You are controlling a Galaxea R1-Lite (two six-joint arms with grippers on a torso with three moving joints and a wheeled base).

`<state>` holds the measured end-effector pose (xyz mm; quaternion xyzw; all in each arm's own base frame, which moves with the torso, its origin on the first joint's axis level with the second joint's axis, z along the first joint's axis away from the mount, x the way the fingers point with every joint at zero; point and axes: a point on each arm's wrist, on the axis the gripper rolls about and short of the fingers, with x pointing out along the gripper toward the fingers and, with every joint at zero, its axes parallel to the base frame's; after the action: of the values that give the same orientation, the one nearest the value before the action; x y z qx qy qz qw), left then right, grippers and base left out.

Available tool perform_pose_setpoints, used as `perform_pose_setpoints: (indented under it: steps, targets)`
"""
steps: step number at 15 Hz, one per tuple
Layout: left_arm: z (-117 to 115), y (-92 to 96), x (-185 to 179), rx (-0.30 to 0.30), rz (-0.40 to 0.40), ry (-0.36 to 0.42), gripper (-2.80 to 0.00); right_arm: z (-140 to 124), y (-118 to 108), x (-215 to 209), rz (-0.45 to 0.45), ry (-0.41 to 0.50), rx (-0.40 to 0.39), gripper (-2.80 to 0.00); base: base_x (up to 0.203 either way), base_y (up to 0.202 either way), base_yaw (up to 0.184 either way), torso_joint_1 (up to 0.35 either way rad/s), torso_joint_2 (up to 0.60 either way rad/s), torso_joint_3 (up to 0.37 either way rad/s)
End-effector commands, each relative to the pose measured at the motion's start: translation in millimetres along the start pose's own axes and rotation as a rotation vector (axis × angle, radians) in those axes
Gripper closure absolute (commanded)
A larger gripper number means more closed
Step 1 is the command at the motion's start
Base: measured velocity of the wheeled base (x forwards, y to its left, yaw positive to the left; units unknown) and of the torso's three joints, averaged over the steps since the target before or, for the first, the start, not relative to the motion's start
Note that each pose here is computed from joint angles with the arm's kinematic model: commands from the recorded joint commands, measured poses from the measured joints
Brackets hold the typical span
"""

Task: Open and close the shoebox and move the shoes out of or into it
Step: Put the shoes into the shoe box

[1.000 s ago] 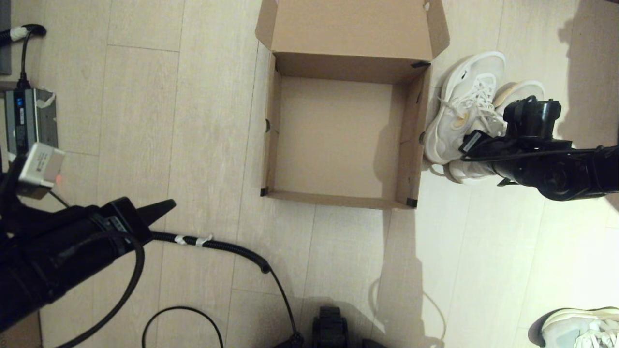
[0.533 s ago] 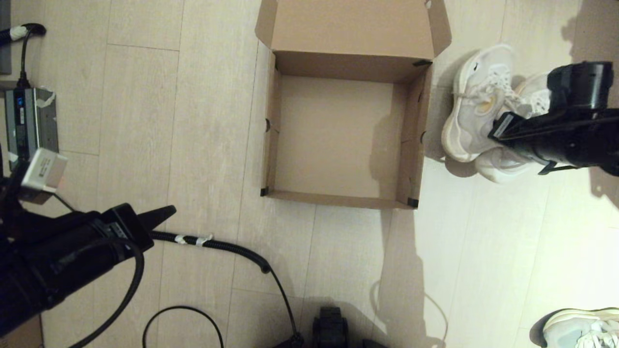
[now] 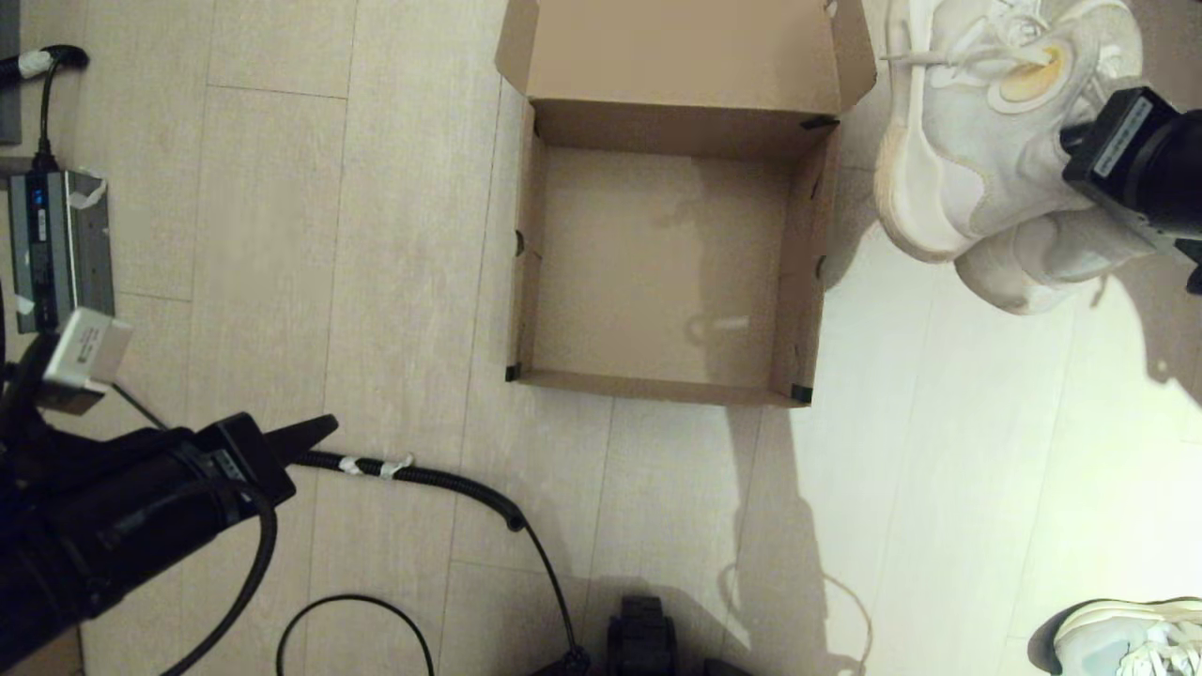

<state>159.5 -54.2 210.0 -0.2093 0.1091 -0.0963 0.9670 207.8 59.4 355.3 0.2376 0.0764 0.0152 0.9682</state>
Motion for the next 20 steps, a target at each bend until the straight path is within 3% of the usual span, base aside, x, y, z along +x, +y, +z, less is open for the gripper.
perform_pose_setpoints:
  steps: [1,6,10,12,20]
  targets:
    - [-1,0.4,5,-0.002,0.008,0.01,0.0,4,13,-35,0.107,-0.01,0.012,0.0,0.0,0.0,0.0,0.0,0.0,0.0]
    - [-1,-1.3,27,0.004,0.03,0.044,0.0,-24,37,-34,0.197,0.115,0.015,0.0,0.0,0.0,0.0,0.0,0.0,0.0]
    - [-4,-1.1,40,0.01,0.045,0.071,0.0,-63,67,-25,0.28,0.205,-0.022,0.0,0.0,0.0,0.0,0.0,0.0,0.0]
    - [-5,-0.8,42,0.011,0.047,0.075,0.0,-86,70,-17,0.269,0.242,-0.054,0.0,0.0,0.0,0.0,0.0,0.0,0.0]
    - [-3,-1.1,39,0.01,0.052,0.06,0.0,-130,91,9,0.321,0.272,-0.132,0.0,0.0,0.0,0.0,0.0,0.0,0.0]
